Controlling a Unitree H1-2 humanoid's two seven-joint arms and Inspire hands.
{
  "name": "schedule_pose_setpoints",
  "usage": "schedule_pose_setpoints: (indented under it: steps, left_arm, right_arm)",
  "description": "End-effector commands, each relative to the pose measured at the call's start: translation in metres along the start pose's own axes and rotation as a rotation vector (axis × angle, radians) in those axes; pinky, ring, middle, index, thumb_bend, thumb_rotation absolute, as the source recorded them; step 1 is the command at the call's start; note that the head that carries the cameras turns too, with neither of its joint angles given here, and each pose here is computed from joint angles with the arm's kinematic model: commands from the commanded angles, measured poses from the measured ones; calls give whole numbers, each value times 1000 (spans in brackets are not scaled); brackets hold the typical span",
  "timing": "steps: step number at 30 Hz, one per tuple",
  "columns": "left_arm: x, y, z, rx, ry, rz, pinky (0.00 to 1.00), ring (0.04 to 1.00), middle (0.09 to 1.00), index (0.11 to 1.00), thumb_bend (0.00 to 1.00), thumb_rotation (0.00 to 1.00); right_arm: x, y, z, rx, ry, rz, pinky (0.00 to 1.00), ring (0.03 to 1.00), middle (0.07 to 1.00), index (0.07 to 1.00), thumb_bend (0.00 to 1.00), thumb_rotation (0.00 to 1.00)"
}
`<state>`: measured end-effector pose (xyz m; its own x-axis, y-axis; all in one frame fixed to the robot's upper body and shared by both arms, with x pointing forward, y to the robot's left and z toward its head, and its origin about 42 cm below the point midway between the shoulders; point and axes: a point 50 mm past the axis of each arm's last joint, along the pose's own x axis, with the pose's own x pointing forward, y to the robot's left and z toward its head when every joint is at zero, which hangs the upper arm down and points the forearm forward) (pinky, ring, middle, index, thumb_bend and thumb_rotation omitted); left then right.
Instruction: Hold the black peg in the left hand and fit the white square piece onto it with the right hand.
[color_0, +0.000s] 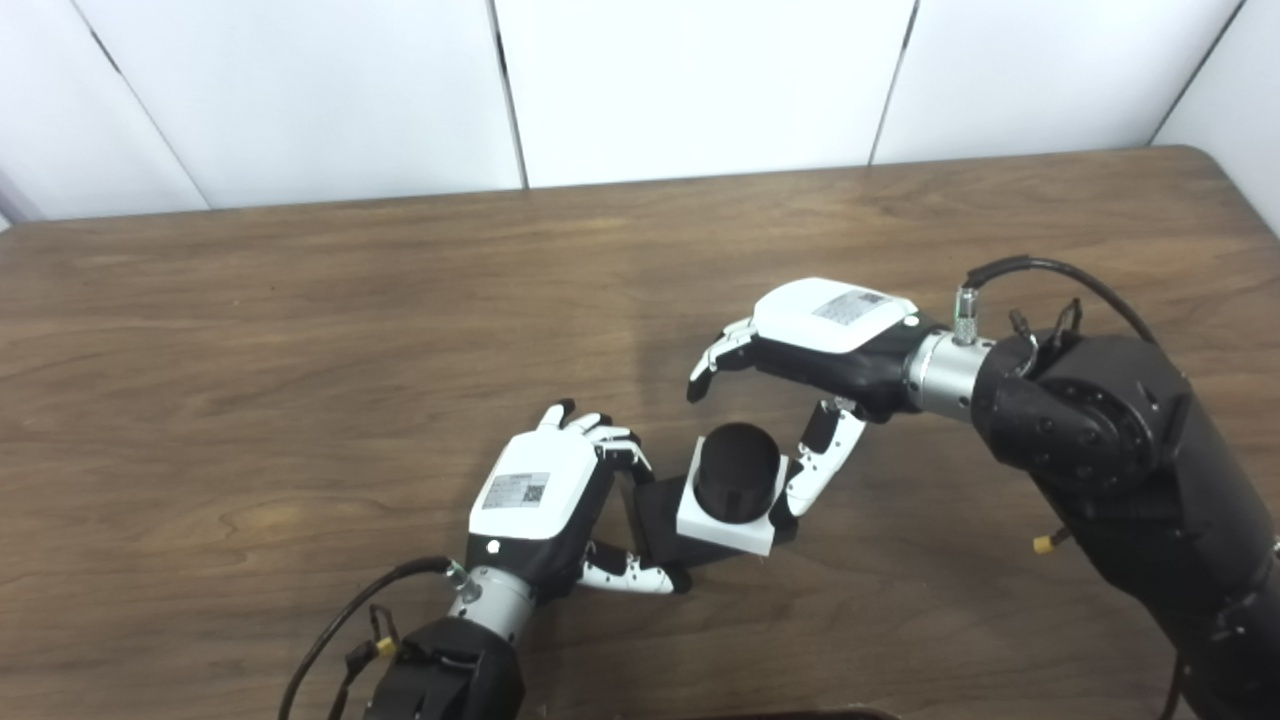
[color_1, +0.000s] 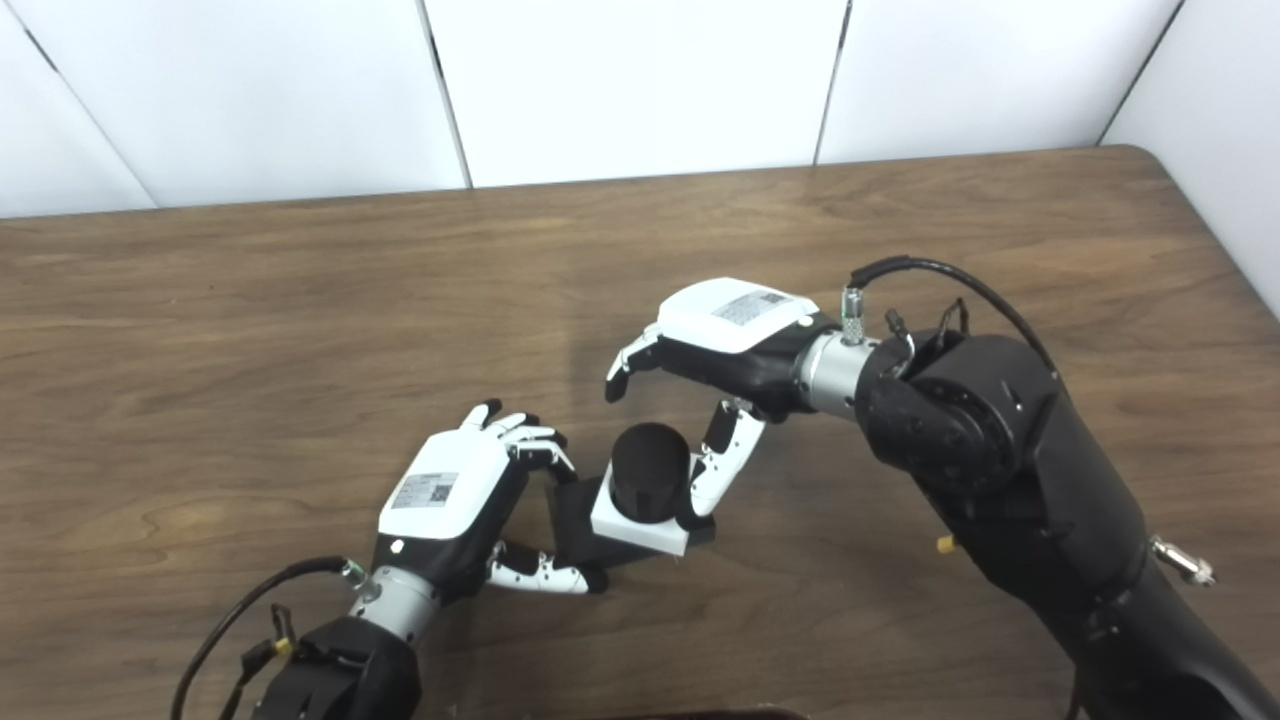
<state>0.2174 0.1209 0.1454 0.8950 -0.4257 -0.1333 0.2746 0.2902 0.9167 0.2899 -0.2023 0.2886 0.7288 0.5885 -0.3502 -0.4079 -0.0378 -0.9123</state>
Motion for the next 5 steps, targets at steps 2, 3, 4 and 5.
schedule_pose_setpoints:
  steps: [2, 3, 4, 5]
  left_arm:
    - [-5, -8, -1, 59, 20, -75, 982, 888, 812, 494, 514, 74]
    - [-5, -8, -1, 81, 25, -73, 972, 886, 816, 496, 516, 77]
    - [-4, -7, -2, 102, 29, -75, 952, 881, 823, 635, 706, 198]
    - [-4, -6, -2, 119, 34, -76, 947, 881, 832, 704, 786, 258]
  right_arm:
    - [-6, -19, 4, -45, -5, -79, 850, 899, 842, 761, 1000, 382]
    - [-5, -19, 4, -45, -5, -79, 849, 899, 841, 759, 1000, 385]
    - [-5, -19, 4, -45, -5, -79, 849, 900, 841, 758, 1000, 389]
    - [-5, -19, 4, -44, -5, -79, 850, 900, 841, 757, 1000, 392]
